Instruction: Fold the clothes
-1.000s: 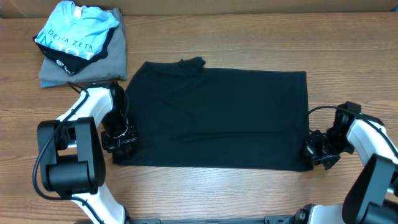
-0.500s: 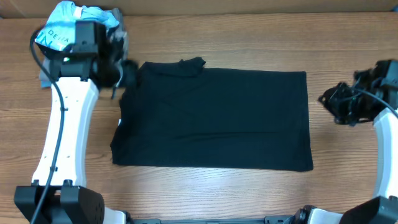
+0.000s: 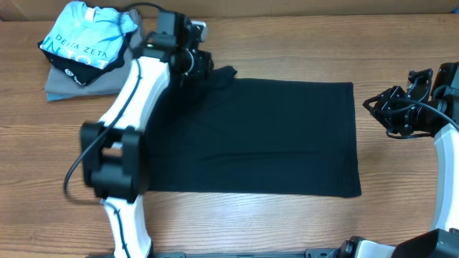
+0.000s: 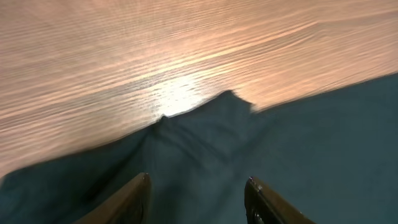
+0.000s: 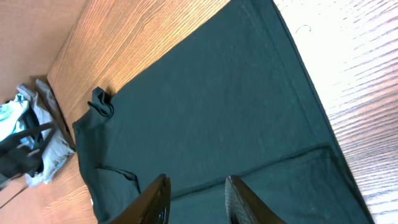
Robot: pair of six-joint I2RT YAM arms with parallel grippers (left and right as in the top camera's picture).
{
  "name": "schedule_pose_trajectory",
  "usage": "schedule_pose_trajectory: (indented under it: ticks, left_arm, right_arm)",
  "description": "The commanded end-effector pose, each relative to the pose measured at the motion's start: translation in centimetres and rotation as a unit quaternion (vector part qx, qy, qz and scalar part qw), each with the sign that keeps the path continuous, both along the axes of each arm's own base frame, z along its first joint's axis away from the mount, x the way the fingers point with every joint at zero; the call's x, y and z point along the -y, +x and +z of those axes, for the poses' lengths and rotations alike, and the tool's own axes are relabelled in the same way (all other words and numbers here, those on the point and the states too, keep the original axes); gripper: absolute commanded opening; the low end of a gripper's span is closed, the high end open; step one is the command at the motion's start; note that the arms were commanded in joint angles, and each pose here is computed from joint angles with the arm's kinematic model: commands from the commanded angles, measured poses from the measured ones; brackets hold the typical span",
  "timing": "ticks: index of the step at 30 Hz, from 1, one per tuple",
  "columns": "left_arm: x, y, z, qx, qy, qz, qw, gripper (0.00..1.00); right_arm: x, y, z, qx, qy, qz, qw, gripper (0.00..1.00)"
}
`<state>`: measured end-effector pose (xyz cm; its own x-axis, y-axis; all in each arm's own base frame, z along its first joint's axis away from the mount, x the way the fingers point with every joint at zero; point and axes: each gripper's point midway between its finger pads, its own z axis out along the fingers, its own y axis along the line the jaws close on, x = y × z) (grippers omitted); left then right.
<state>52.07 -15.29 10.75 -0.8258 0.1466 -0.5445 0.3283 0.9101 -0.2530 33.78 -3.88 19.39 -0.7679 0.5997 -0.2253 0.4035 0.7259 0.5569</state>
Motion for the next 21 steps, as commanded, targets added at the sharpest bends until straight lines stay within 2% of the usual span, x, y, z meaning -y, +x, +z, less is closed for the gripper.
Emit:
schedule_pose_trajectory:
  ticks: [1,5,9,15,16,19,21]
  left_arm:
    - [1.0,1.4,-3.5,-0.007,-0.002,-0.016,1.0,0.54]
    - [1.7,2.0,-6.4,-0.013,-0.004,-0.021,1.0,0.59]
    - [2.1,2.2,-7.9,-0.015,-0.003,-0.024,1.0,0.59]
    - [1.8,2.7,-8.2,-0.006,0.01,-0.016,1.0,0.42]
    - [1.8,3.0,-8.0,0.0,0.009,-0.016,1.0,0.42]
    - [1.8,3.5,-7.7,0.013,0.01,-0.013,1.0,0.6]
    - [1.4,4.0,-7.8,0.021,0.02,-0.005,1.0,0.61]
  right_arm:
    - [-0.2,0.2,1.1,0.016,-0.003,0.007,1.0,0.33]
    - [0.1,0.1,0.9,0.011,-0.012,0.003,1.0,0.33]
    - [0.1,0.1,0.9,0.011,-0.012,0.003,1.0,0.33]
    - [0.2,0.1,0.7,0.008,-0.012,0.002,1.0,0.33]
    - [0.2,0.1,0.7,0.008,-0.012,0.002,1.0,0.33]
    - [0.2,0.1,0.7,0.008,-0.012,0.002,1.0,0.33]
    - [0.2,0.1,0.7,0.008,-0.012,0.002,1.0,0.33]
